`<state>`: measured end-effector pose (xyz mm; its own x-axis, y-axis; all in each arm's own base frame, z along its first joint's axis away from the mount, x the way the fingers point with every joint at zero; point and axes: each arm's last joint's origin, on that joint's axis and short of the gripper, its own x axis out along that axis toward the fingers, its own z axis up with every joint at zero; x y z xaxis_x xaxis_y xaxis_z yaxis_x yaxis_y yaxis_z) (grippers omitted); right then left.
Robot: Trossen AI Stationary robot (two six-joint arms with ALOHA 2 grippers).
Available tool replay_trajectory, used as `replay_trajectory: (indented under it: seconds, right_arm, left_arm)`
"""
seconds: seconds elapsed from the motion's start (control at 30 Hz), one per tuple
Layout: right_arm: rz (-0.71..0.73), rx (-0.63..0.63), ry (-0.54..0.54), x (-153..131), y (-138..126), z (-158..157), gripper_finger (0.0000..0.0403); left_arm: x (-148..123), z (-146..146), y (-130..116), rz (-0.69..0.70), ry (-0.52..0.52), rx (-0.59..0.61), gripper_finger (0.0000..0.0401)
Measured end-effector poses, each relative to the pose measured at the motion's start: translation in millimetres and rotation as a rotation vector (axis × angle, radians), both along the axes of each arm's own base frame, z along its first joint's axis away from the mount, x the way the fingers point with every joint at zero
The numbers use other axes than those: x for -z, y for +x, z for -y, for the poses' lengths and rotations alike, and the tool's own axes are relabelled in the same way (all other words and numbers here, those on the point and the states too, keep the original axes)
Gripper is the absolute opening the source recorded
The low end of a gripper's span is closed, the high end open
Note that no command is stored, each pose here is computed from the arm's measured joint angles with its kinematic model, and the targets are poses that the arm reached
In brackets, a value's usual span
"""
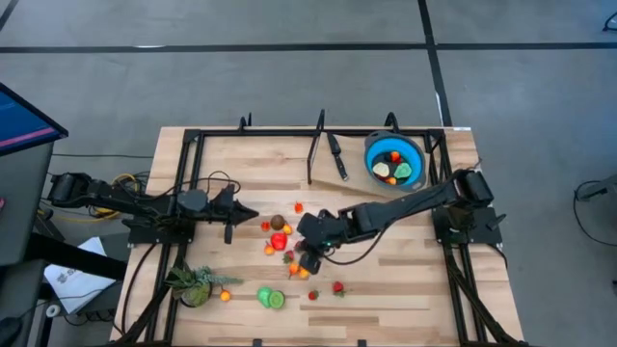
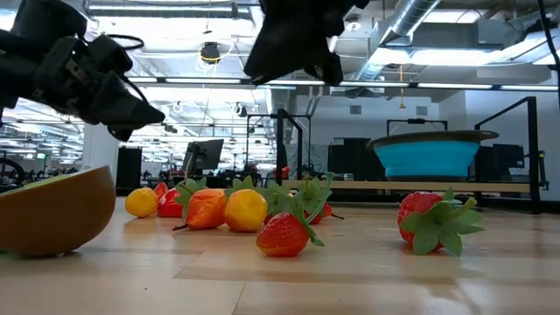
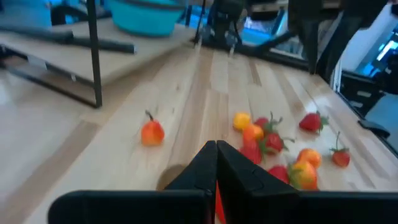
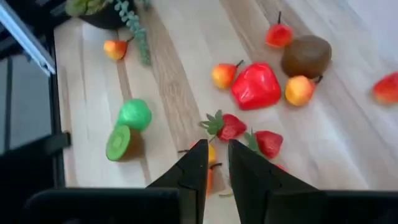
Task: Pick & Place Fruit
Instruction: Put the orange pear into the blue colander
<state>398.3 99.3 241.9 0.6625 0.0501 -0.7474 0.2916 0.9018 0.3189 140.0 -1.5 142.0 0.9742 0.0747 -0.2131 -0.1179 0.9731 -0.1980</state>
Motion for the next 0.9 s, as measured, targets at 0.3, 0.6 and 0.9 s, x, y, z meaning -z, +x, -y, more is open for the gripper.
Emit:
replay_trajectory:
  seconds: [0.3,0.6,0.9]
  right_arm:
    - [-0.021,-0.123,-0.19,-2.6,4.2,44.3,0.0004]
    - [-0.048,-0.026,-0.205,2.3,9.2,94.7,0.0004]
    - [-0.055,0.068,-0.182,2.2,8.5,122.7,0.0028]
  left_arm:
    - [-6.0,-0.1,1.1,0.052,0.119,0.019,0.0001]
    - [-5.9,-0.2,1.1,0.053,0.117,0.015,0.0001]
    - [-6.1,-0.6,1.1,0.049,0.175,0.012,0.0001]
